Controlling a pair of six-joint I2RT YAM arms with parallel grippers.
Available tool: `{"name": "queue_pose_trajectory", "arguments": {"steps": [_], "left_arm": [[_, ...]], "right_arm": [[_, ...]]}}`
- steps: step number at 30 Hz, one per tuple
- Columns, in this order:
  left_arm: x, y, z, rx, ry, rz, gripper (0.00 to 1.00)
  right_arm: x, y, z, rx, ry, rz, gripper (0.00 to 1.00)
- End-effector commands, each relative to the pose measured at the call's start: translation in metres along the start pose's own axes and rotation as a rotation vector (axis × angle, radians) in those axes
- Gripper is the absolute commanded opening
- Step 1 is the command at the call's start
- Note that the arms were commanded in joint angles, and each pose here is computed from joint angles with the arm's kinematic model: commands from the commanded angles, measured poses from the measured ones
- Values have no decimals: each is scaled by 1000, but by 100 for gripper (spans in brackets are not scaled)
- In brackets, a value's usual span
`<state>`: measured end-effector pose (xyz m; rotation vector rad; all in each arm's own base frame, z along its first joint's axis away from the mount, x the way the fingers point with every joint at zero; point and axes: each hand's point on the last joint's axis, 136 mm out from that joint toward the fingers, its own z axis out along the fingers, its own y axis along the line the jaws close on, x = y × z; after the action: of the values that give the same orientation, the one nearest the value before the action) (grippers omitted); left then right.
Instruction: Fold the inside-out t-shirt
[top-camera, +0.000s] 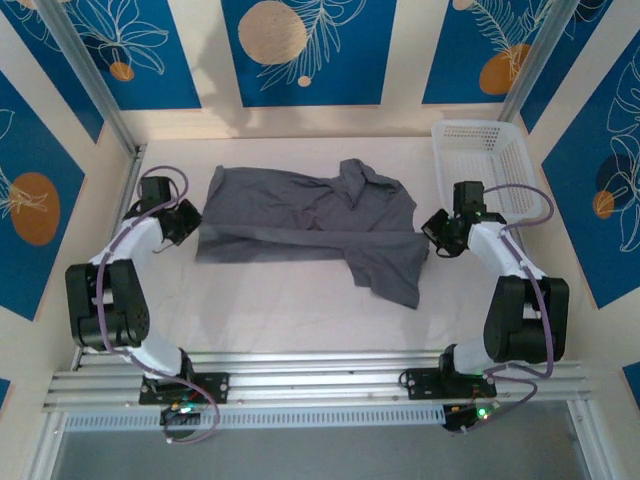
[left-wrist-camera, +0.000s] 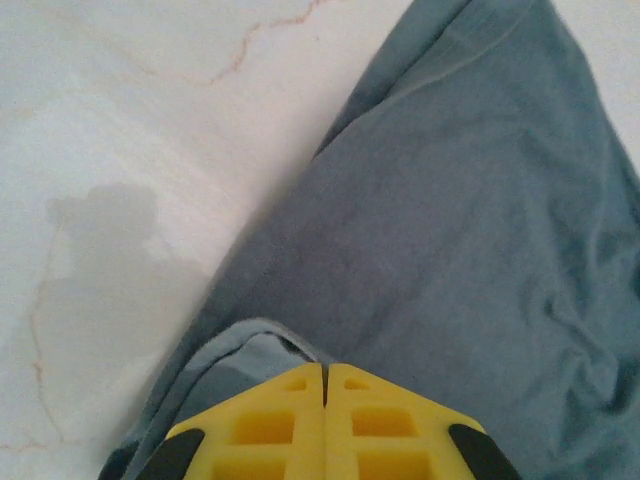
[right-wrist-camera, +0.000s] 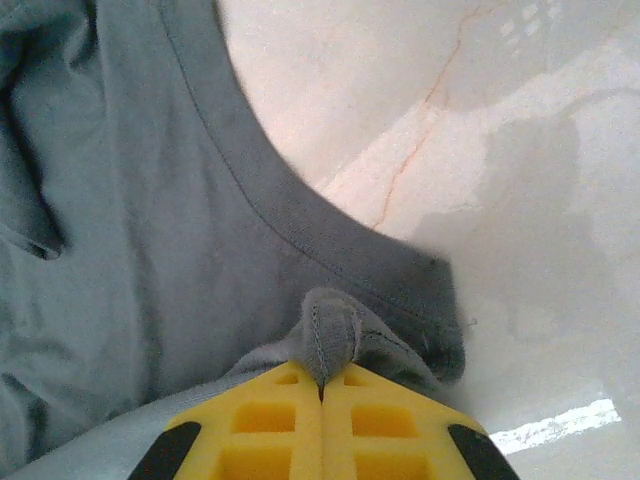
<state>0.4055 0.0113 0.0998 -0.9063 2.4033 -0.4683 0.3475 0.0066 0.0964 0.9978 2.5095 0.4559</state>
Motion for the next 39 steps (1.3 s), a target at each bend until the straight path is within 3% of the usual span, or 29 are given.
{"name": "queue_pose_trajectory", "arguments": {"steps": [1, 10, 20, 22, 26, 32, 36, 39], "left_arm": [[-13, -3, 5, -22, -30, 14, 0], [-8, 40, 10, -224, -18, -11, 0], [9, 62, 24, -292, 49, -54, 0], [8, 58, 23, -279, 48, -55, 0], [-4, 48, 5, -254, -6, -47, 12], [-21, 23, -28, -182, -75, -16, 31], [-25, 2, -54, -95, -109, 15, 32], [-17, -22, -73, 25, -106, 74, 32]], "right_arm": [[-5, 0, 4, -5, 0, 13, 0], [-9, 12, 25, -5, 58, -10, 2], [-7, 25, 53, 42, 134, -71, 14], [-8, 29, 49, 48, 130, -75, 21], [-16, 38, 25, 36, 67, -94, 31], [-19, 43, -14, 14, -4, -126, 36], [-5, 32, -26, 7, -9, -106, 51], [18, 22, -30, -3, 20, -105, 53]]}}
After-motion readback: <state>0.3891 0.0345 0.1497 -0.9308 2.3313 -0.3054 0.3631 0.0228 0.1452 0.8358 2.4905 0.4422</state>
